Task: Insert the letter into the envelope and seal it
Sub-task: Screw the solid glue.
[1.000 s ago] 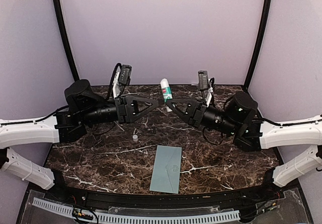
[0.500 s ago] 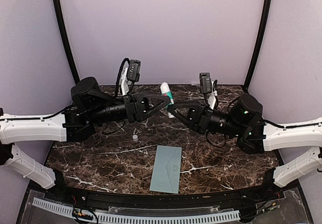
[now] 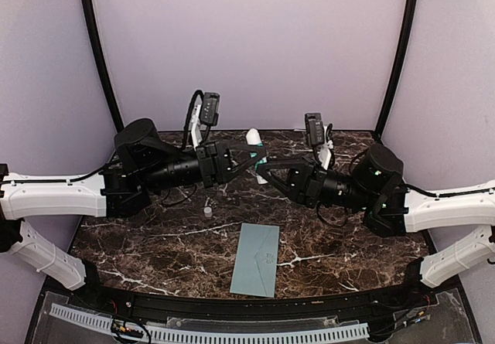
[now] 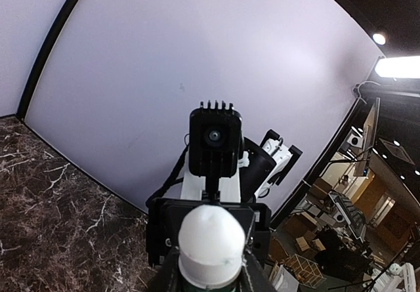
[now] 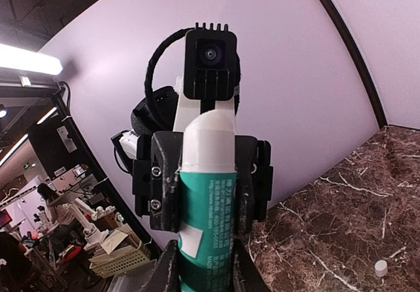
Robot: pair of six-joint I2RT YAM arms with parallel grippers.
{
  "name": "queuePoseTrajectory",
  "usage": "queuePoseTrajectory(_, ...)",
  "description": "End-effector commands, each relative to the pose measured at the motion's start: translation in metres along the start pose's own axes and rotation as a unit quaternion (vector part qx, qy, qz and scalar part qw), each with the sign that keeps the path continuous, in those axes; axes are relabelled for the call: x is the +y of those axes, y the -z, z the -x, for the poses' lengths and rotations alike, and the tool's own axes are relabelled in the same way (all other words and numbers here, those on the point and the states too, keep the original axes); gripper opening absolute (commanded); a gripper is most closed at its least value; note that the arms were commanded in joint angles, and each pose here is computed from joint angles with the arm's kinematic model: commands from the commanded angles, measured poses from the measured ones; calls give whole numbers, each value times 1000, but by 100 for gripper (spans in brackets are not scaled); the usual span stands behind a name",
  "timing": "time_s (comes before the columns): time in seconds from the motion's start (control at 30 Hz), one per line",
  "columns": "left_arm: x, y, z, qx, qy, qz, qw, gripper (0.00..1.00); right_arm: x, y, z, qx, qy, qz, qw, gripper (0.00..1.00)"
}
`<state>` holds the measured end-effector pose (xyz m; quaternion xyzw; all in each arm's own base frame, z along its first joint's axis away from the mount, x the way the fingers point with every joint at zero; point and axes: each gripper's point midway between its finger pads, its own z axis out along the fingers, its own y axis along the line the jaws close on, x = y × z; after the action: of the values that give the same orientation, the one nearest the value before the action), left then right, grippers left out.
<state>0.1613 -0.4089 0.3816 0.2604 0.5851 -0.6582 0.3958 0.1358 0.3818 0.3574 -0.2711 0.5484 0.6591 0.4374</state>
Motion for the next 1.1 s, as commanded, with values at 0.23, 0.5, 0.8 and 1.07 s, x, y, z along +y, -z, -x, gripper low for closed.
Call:
queuePoseTrajectory(0.23, -10, 1, 13, -12, -6, -1, 1000, 0, 1, 4, 3, -12, 6, -6, 1000, 19)
queuePoseTrajectory(0.5, -15, 6, 14, -13, -10, -2, 1000, 0, 3, 16, 0, -7, 14, -7, 1000, 59)
queuePoseTrajectory(0.8, -42, 8, 11, 11, -17, -73, 997, 0, 36, 17, -16, 64, 15, 87, 994, 56)
queuePoseTrajectory(1.07, -51, 7, 7, 23, -7, -101, 995, 0, 43, 11, -16, 74, 16, 113, 991, 35)
